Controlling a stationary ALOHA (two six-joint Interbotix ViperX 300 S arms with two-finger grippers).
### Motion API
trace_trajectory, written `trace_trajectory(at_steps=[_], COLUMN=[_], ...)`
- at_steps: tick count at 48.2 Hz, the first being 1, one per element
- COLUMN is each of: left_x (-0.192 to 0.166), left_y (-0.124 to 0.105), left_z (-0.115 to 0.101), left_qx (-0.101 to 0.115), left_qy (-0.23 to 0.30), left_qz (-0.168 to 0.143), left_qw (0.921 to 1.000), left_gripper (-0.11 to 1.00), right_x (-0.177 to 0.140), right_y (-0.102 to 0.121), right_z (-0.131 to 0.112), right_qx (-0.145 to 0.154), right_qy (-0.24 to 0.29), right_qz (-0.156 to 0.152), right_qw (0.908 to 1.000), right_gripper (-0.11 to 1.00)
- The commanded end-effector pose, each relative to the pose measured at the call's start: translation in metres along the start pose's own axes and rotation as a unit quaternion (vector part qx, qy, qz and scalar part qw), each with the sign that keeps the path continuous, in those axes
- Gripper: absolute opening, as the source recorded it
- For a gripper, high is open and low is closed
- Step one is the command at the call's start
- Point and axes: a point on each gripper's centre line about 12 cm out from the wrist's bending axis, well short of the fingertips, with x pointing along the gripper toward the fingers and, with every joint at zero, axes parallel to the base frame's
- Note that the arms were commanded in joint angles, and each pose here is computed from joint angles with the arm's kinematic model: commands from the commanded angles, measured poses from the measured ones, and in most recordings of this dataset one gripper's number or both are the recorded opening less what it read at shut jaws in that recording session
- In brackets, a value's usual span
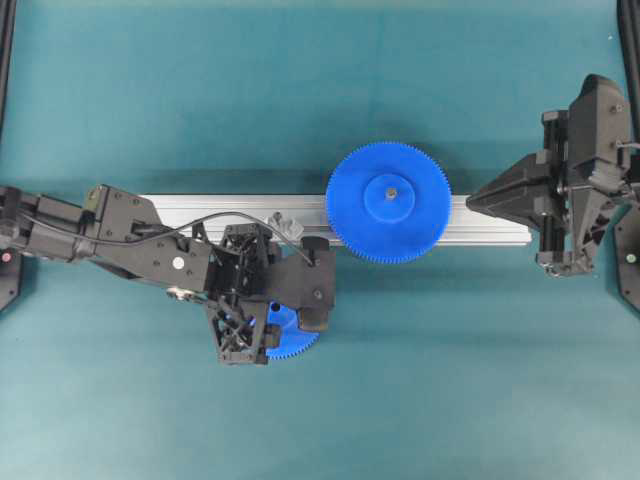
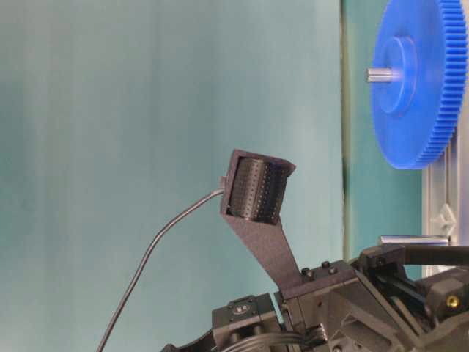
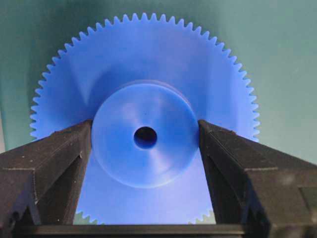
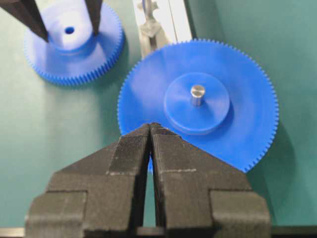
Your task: Insert the small gear onto the shaft.
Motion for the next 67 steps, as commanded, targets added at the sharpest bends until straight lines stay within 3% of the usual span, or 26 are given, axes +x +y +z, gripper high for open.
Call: trace_trajectory(at_steps=[1,20,40,50,56,67], left_x=[-0.010,-0.034,-0.086,-0.116,-0.127,-0.141], left_y=[0.001,0.001,0.002,0.015,0.026,0.039], left_z=[0.006,0.017,0.033,0.036,0.033,0.034], left_qx=[0.000,0.002,0.000,-0.006,-0.009,0.015], left_qy=[-0.015,-0.047,-0.116,-0.144,-0.131,-0.132], left_qz=[0.000,-0.003,-0.008,0.000,0.010,0.024], left_qw=[0.9999,0.9989,0.9932,0.9896,0.9913,0.9908], left_gripper=[0.72,0.72,0.72,0.72,0.72,0.72], right_x=[-0.001,-0.002,-0.008,-0.011,-0.012,-0.012], right_y=[0.000,0.000,0.000,0.000,0.000,0.000], right_z=[0.005,0.005,0.003,0.003,0.003,0.004], right_qx=[0.004,0.004,0.004,0.005,0.004,0.005], right_qy=[-0.011,-0.011,-0.018,-0.022,-0.024,-0.028], right_qz=[0.001,0.001,0.001,0.002,0.002,0.003], right_qw=[0.9999,0.9999,0.9998,0.9997,0.9997,0.9996], right_gripper=[0.10,0.10,0.10,0.10,0.10,0.10])
